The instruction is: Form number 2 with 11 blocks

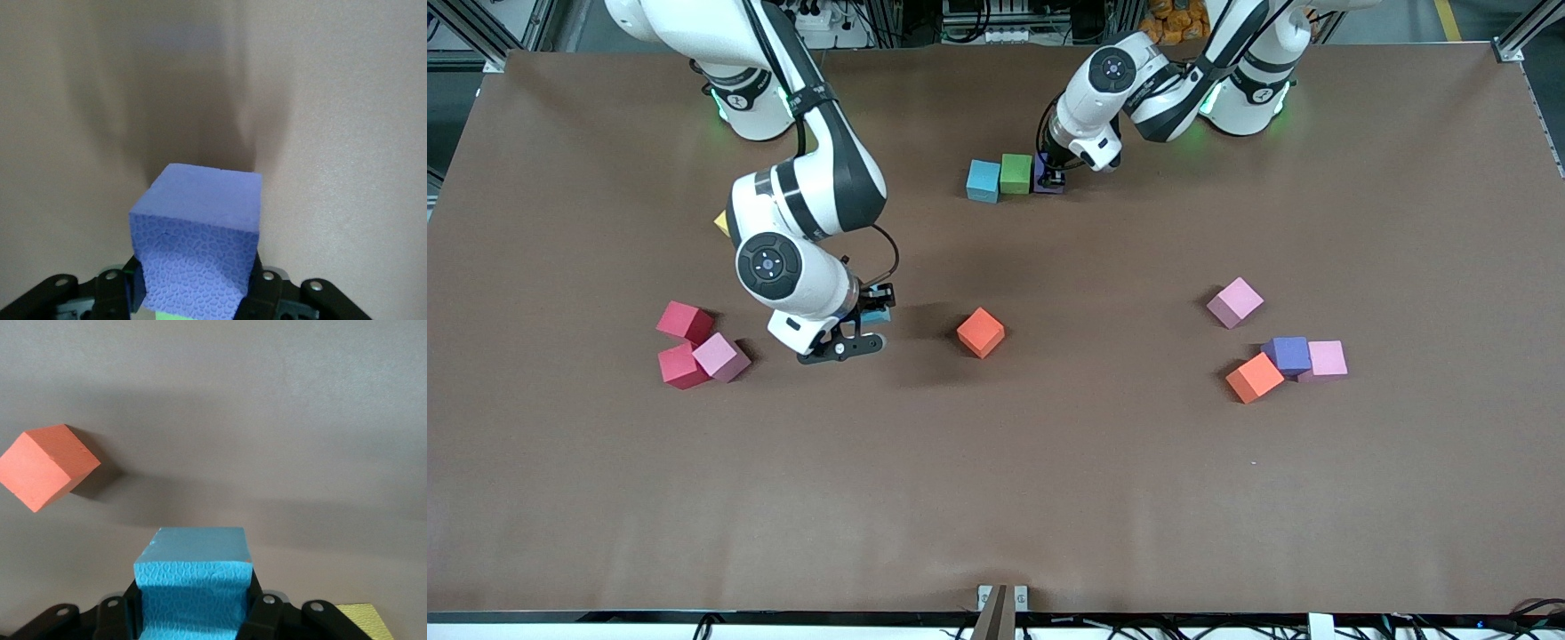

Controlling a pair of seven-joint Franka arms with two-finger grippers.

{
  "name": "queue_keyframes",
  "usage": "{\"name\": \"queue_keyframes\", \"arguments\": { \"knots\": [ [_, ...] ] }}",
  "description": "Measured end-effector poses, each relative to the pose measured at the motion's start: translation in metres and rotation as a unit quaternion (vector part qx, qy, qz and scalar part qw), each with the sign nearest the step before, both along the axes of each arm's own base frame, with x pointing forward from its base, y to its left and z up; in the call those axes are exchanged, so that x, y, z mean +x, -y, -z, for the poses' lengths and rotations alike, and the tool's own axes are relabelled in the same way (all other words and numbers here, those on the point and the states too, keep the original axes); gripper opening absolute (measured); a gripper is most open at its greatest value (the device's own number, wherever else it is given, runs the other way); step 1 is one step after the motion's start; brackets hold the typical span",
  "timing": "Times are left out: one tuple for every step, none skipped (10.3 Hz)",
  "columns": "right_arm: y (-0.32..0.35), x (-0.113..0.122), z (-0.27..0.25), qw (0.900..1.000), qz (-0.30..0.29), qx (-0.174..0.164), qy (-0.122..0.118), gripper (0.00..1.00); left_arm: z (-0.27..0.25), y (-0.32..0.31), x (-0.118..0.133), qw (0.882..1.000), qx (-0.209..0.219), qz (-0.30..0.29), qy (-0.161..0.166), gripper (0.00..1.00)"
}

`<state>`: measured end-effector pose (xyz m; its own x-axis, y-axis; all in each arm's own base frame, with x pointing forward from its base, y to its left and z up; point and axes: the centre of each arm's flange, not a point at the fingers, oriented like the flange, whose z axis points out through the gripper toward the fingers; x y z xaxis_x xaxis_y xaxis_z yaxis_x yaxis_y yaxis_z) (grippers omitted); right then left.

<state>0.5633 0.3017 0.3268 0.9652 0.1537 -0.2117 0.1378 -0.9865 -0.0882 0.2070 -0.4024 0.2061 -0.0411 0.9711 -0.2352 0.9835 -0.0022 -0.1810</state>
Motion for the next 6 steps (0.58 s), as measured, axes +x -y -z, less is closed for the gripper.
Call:
{"name": "queue_keyframes", "arguments": {
  "knots": [
    [-0.004,-0.002,-0.001,1.000,0.009,-0.002,0.000,0.56,0.001,0.000,0.000,1.000,0.000,0.000,-0.001,0.56],
    [-0.006,-0.003,-0.001,1.000,0.017,-0.004,0.000,0.56,0.001,0.000,0.000,1.000,0.000,0.000,-0.001,0.56],
    [-0.009,-0.004,-0.001,1.000,0.023,-0.004,0.000,0.56,0.001,0.000,0.000,1.000,-0.001,0.001,-0.001,0.56],
    [-0.013,-0.006,-0.001,1.000,0.029,-0.003,0.000,0.56,0.001,0.000,0.000,1.000,-0.001,0.003,0.000,0.56],
    [-0.020,-0.009,-0.002,0.999,0.039,-0.003,0.003,0.56,0.001,0.000,0.000,1.000,-0.002,0.007,0.001,0.56],
    [-0.033,-0.014,-0.003,0.999,0.050,-0.005,0.009,0.56,0.001,0.000,0.000,1.000,-0.003,0.012,0.002,0.56]
  ]
}}
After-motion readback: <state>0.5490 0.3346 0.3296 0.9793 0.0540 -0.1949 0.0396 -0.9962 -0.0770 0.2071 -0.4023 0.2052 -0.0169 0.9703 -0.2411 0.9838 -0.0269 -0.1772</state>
